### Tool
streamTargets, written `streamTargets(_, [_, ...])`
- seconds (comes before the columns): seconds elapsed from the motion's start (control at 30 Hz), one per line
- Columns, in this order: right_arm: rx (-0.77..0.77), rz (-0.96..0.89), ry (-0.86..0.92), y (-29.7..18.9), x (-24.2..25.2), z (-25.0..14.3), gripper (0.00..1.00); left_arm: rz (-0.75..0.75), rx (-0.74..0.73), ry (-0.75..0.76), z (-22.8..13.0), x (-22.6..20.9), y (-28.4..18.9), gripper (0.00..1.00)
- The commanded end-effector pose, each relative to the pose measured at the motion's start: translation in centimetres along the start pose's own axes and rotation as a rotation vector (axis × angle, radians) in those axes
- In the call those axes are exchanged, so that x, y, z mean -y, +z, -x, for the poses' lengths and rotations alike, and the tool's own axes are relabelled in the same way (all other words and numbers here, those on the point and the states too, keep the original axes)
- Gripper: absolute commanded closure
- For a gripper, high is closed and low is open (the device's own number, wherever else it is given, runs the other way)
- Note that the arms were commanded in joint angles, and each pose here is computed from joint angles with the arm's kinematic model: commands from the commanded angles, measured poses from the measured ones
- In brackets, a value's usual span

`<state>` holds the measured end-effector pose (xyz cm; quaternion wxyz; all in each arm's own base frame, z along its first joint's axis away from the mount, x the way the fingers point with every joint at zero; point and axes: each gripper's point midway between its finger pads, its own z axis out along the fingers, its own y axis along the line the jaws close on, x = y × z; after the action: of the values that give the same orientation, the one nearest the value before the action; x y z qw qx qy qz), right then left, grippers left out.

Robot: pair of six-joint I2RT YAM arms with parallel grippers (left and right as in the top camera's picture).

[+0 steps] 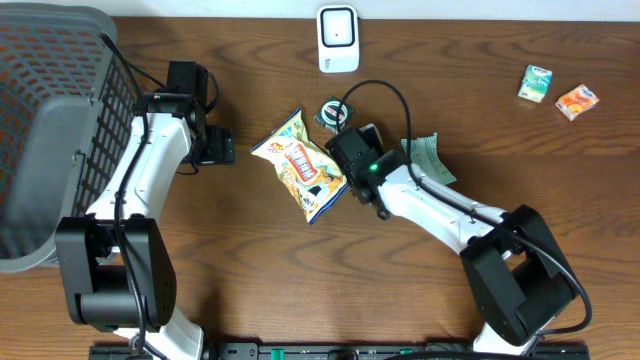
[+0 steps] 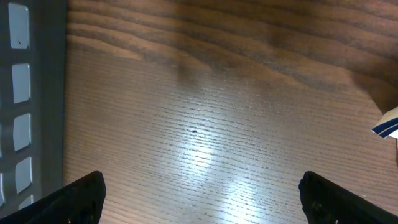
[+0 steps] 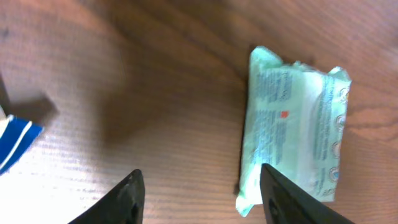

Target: Scan the item barcode

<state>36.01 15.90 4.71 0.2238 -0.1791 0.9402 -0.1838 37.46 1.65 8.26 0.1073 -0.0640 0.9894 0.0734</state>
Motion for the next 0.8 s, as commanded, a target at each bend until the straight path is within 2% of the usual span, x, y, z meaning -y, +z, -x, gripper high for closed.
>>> streamTargets(0.0, [0.022,0.000,0.137,0.1,3.3,2.5,0.41,0.007,-0.006,0.006,-0.2,-0.1,0.1,0.02])
streamTargets(0.1, [-0.022,0.122,0.227,1.4,4.6,2.4,0.39,0.007,-0.006,0.006,-0.2,-0.1,0.1,0.02])
streamTargets(0.13, [-0.053,0.266,0.266,2.1,4.7,2.2,0.39,0.007,-0.006,0.006,-0.2,-0.1,0.1,0.02])
streamTargets(0.2, [-0.070,0.429,0.306,2.4,4.8,2.0,0.39,0.007,-0.006,0.006,-0.2,-0.1,0.1,0.02])
streamTargets(0.3, [-0.074,0.603,0.380,2.7,6.4,1.6,0.38,0.007,-0.006,0.006,-0.2,-0.1,0.1,0.02])
streamTargets(0.43, [-0.088,0.652,0.426,4.2,8.9,-0.8,0.40,0.007,-0.006,0.006,-0.2,-0.1,0.1,0.02])
streamTargets(0.53, [-0.101,0.678,0.450,4.9,8.7,-1.9,0.51,0.007,-0.006,0.006,-0.2,-0.1,0.1,0.02])
streamTargets(0.67, [-0.118,0.692,0.449,5.6,7.8,-2.6,0.53,0.007,-0.006,0.006,-0.2,-0.1,0.1,0.03])
streamTargets(0.7, [-0.121,0.693,0.448,5.7,7.7,-2.7,0.56,0.007,-0.006,0.006,-0.2,-0.1,0.1,0.02])
streamTargets(0.73, [-0.127,0.696,0.447,6.0,7.5,-2.8,0.66,0.007,-0.006,0.006,-0.2,-0.1,0.1,0.02])
streamTargets(0.77, [-0.133,0.715,0.446,6.1,7.0,-2.8,0.68,0.007,-0.006,0.006,-0.2,-0.1,0.1,0.02])
